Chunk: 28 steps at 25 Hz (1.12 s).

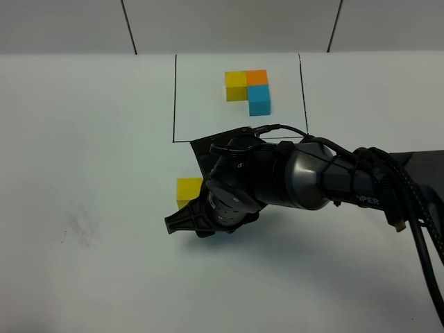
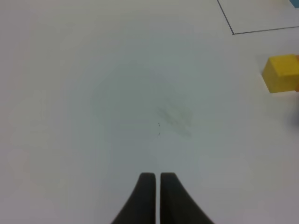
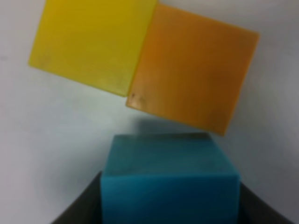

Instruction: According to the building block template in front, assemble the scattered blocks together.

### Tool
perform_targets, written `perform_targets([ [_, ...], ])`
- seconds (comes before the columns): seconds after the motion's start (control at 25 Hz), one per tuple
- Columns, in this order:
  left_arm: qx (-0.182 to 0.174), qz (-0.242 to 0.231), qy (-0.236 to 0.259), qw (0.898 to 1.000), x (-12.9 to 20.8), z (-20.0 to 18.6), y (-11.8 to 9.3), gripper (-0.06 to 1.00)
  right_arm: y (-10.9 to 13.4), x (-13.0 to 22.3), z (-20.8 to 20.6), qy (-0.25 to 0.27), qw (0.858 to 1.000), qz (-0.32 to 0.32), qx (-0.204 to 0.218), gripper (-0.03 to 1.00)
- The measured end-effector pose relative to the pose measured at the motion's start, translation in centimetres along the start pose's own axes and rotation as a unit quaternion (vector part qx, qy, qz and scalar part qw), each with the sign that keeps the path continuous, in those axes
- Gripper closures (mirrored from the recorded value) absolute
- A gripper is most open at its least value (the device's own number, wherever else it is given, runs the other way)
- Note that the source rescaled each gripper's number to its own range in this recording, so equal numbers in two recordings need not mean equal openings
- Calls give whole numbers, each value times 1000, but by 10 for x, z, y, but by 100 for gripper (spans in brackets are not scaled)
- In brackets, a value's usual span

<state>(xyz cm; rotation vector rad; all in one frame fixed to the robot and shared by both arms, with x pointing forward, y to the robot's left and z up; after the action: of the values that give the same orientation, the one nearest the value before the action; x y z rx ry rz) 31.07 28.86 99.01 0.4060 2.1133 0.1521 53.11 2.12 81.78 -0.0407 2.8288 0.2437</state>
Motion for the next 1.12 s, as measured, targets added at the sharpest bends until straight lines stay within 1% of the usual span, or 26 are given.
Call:
perform_targets([
  [0.32, 0, 0, 0, 1000, 0, 0, 0, 94, 0, -1, 0, -1, 1000, 6, 1, 48],
  [0.56, 0, 0, 0, 1000, 0, 0, 0, 94, -4, 3, 8, 8, 1000, 8, 13, 48],
  [0.72, 0, 0, 0, 1000, 0, 0, 0, 94, -1, -1, 6, 7, 1000, 9, 16, 48],
  [0.96, 0, 0, 0, 1000, 0, 0, 0, 94, -1, -2, 13, 18, 999, 10, 35, 48],
  [1.12, 0, 0, 0, 1000, 0, 0, 0, 94, -1, -2, 13, 18, 999, 10, 35, 48],
])
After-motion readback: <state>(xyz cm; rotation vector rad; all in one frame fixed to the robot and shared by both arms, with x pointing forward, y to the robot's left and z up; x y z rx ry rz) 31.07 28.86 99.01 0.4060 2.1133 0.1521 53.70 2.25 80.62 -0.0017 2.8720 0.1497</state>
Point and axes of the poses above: a point on each arm's last joint axis where the gripper is mounted, z pointing out along that axis toward the gripper, y along the wrist's bending axis when the last joint is at zero, x = y × z, the point moved 10 cm from there along z, pointing out along that axis toward the gripper, and after that the axes turned 15 degrees about z, right-handed, at the moved point
